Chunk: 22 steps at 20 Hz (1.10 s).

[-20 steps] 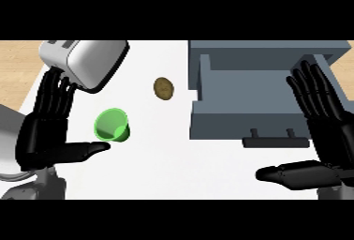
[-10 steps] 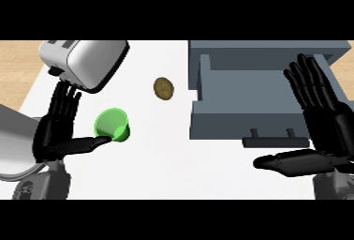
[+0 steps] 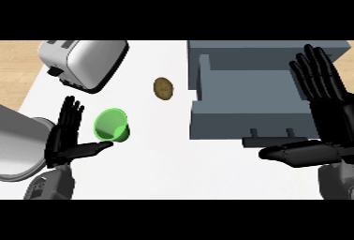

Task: Pick up the cup, place it into the drawer and close the drawer

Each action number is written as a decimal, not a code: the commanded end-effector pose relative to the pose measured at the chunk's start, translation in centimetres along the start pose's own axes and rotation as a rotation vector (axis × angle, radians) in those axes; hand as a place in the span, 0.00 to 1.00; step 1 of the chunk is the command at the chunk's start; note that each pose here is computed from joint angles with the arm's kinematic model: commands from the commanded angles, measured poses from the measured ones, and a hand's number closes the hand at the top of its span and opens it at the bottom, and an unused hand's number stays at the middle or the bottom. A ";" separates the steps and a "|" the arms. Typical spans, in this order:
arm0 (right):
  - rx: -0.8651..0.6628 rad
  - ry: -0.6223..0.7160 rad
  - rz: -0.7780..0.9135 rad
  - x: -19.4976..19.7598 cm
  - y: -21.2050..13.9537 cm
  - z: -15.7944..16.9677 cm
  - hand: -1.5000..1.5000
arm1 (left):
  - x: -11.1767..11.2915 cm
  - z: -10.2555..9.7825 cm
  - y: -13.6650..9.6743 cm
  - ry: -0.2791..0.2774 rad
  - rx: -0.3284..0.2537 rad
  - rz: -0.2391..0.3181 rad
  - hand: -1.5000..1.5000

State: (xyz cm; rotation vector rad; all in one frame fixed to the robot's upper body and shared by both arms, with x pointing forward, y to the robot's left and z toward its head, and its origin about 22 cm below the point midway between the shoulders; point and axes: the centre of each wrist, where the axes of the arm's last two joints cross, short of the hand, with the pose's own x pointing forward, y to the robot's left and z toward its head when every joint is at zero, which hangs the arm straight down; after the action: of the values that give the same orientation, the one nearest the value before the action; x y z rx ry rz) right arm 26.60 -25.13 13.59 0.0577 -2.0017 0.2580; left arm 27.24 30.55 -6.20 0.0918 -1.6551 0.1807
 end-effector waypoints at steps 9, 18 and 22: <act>0.014 -0.010 0.013 1.3 0.0 -0.5 0.00 | -8.1 3.0 1.6 0.044 0.017 -0.014 0.00; 0.002 -0.009 -0.003 2.1 0.8 -0.1 0.00 | -8.2 1.8 2.5 -0.016 0.020 -0.004 0.00; 0.032 -0.001 0.004 0.4 0.5 0.7 0.00 | -8.7 2.6 2.7 -0.027 0.037 -0.014 0.00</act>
State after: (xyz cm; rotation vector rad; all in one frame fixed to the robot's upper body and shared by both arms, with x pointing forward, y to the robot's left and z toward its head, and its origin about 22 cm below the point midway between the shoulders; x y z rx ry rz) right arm 26.66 -25.08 14.61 0.0686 -2.0044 0.2680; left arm 26.26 31.52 -14.59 0.1206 -1.6602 0.1934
